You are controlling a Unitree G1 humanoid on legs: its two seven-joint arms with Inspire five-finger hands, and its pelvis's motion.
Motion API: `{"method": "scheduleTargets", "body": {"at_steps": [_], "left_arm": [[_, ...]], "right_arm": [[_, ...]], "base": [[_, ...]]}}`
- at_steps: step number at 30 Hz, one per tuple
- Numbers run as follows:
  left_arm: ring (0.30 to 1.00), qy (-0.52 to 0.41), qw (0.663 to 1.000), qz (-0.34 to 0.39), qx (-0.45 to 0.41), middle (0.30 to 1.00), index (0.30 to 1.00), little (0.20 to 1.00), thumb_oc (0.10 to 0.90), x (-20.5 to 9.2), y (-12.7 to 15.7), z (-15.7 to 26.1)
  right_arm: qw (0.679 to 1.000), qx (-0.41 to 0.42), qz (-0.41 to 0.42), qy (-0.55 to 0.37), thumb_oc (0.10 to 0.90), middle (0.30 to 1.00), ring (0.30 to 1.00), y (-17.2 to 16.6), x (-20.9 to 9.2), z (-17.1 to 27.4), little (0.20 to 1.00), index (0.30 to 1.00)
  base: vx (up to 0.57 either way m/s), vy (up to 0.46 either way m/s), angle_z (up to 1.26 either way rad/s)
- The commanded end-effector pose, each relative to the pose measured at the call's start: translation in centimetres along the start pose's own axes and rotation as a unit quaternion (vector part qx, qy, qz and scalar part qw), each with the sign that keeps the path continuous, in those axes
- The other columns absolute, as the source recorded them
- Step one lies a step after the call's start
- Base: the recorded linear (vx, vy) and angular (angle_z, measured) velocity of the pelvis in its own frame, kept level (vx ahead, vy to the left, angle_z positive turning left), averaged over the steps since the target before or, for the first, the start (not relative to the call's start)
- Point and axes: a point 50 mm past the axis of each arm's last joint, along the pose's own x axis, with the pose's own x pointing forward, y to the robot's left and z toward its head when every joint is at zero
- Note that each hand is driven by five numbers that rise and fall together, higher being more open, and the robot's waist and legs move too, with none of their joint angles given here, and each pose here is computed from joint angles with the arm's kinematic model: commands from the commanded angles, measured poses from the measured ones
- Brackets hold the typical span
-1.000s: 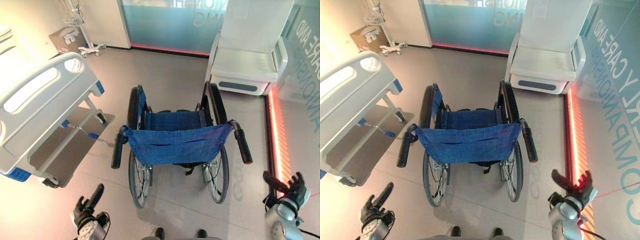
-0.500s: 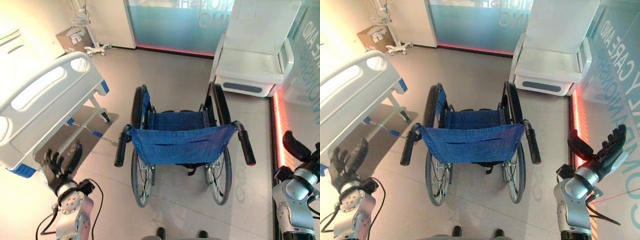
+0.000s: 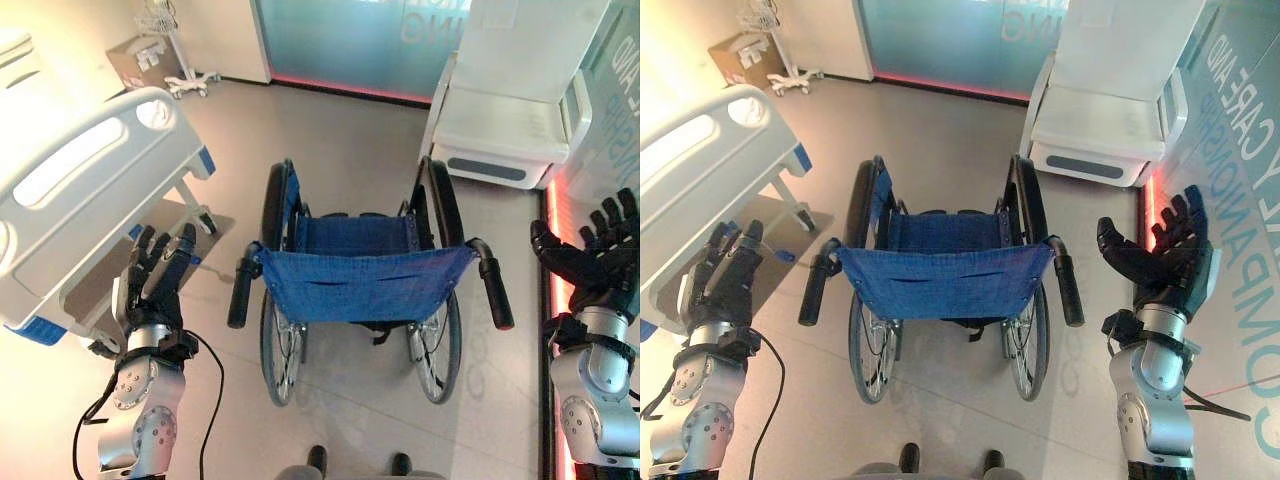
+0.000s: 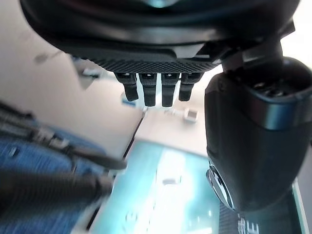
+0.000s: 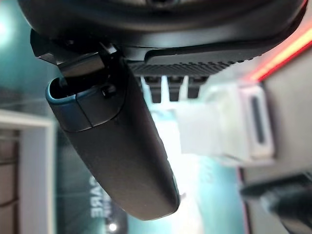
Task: Push the wheelchair next to the bed
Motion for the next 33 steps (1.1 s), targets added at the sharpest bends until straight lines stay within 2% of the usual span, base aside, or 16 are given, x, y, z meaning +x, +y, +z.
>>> {"method": "scheduleTargets", "body": {"at_steps": [1,4,9,12,16,19,20,22,25,28,32,33], "left_arm": [[0.900,-0.096,0.987,-0.125,0.017,0.900,0.900,0.900,0.800,0.2,-3.3,5.4],[0.900,-0.070,0.988,-0.117,0.066,0.900,0.900,0.900,0.800,0.3,-3.0,5.1],[0.900,-0.043,0.988,-0.130,0.067,0.900,0.900,0.900,0.800,0.3,-2.3,5.2],[0.900,-0.022,0.985,-0.165,0.051,0.900,0.900,0.900,0.800,0.1,-2.9,4.9],[0.900,0.004,0.966,-0.257,0.041,0.900,0.900,0.900,0.800,-0.5,-4.8,4.3],[0.900,0.009,0.959,-0.270,0.086,0.900,0.900,0.900,0.800,-0.7,-5.4,4.0],[0.900,0.015,0.958,-0.250,0.138,0.900,0.900,0.900,0.800,-0.4,-5.1,3.8],[0.900,0.026,0.957,-0.241,0.158,0.900,0.900,0.900,0.800,-0.2,-4.9,3.5],[0.900,0.058,0.953,-0.259,0.143,0.900,0.900,0.900,0.800,-0.2,-4.7,3.2],[0.900,0.088,0.950,-0.277,0.116,0.900,0.900,0.900,0.800,-0.3,-5.2,2.7],[0.900,0.105,0.944,-0.288,0.122,0.900,0.900,0.900,0.800,-0.4,-5.7,2.2],[0.900,0.129,0.933,-0.316,0.117,0.900,0.900,0.900,0.800,-0.6,-6.1,1.7]], "right_arm": [[0.990,0.016,0.111,-0.085,0.800,0.900,0.900,3.0,0.1,4.3,0.900,0.900],[0.990,-0.016,0.124,-0.061,0.800,0.900,0.900,3.0,0.1,3.9,0.900,0.900],[0.988,-0.019,0.152,-0.012,0.800,0.900,0.900,3.0,0.0,3.3,0.900,0.900],[0.985,-0.010,0.171,0.003,0.800,0.900,0.900,3.5,-0.2,3.0,0.900,0.900],[0.982,0.009,0.186,0.017,0.800,0.900,0.900,3.9,-0.6,2.9,0.900,0.900],[0.983,0.002,0.182,0.017,0.800,0.900,0.900,4.0,-0.7,2.7,0.900,0.900],[0.984,-0.013,0.175,0.011,0.800,0.900,0.900,3.9,-0.7,2.8,0.900,0.900],[0.986,-0.034,0.166,0.001,0.800,0.900,0.900,3.8,-0.6,3.0,0.900,0.900],[0.984,-0.108,0.133,-0.039,0.800,0.900,0.900,3.2,0.0,3.8,0.900,0.900],[0.982,-0.127,0.133,-0.032,0.800,0.900,0.900,3.2,0.4,3.7,0.900,0.900],[0.978,-0.154,0.135,-0.031,0.800,0.900,0.900,3.3,0.7,3.5,0.900,0.900],[0.974,-0.180,0.129,-0.042,0.800,0.900,0.900,3.2,1.0,3.7,0.900,0.900]], "base": [[0.00,0.000,0.00],[-0.02,-0.002,0.00],[0.00,0.000,0.00],[0.00,0.000,0.00],[0.00,0.000,0.00],[0.00,0.000,0.00],[0.00,0.000,0.00],[0.00,0.000,0.00],[0.00,0.000,0.00],[0.00,0.000,0.00],[0.00,0.000,0.00],[0.00,0.000,0.00]]}}
